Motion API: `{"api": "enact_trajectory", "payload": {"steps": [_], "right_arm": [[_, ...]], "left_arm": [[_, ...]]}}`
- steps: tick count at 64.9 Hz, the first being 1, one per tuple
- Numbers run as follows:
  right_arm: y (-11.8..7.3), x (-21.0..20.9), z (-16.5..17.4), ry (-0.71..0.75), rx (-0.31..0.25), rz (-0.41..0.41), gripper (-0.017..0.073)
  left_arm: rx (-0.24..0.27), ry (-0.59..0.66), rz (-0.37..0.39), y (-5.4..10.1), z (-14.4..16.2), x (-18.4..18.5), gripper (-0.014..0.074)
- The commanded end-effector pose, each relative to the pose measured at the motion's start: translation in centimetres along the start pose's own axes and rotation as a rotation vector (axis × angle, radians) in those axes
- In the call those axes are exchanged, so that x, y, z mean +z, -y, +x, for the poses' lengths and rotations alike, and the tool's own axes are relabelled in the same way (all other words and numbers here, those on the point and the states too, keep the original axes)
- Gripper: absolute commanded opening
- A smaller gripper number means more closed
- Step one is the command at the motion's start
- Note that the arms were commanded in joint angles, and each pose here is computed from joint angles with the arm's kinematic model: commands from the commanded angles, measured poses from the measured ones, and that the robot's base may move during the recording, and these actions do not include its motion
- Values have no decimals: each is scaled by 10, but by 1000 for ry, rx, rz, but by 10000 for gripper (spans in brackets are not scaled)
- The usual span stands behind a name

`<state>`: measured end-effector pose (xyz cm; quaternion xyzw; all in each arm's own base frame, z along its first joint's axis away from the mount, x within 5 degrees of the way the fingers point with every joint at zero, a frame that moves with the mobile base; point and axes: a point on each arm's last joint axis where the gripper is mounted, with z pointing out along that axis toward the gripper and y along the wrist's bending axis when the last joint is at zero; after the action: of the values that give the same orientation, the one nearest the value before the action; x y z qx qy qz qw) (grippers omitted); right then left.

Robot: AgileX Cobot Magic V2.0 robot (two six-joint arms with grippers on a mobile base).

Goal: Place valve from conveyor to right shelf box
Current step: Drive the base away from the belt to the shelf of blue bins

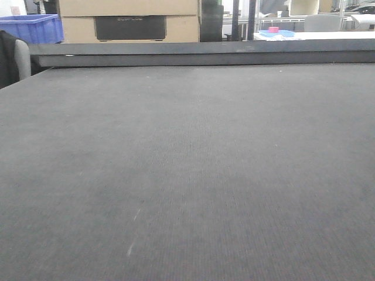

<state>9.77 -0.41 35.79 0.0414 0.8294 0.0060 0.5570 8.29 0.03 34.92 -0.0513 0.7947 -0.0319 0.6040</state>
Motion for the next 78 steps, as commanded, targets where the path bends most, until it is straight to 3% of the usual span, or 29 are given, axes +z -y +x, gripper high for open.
{"api": "enact_trajectory", "payload": {"steps": [1,78], "right_arm": [[1,-4,-9,96,-8,7,-162],[1,-4,-9,96,-8,7,-162]], "left_arm": [[-11,71,2,1,-7,-3,-111],[-11,71,2,1,-7,-3,-111]]}}
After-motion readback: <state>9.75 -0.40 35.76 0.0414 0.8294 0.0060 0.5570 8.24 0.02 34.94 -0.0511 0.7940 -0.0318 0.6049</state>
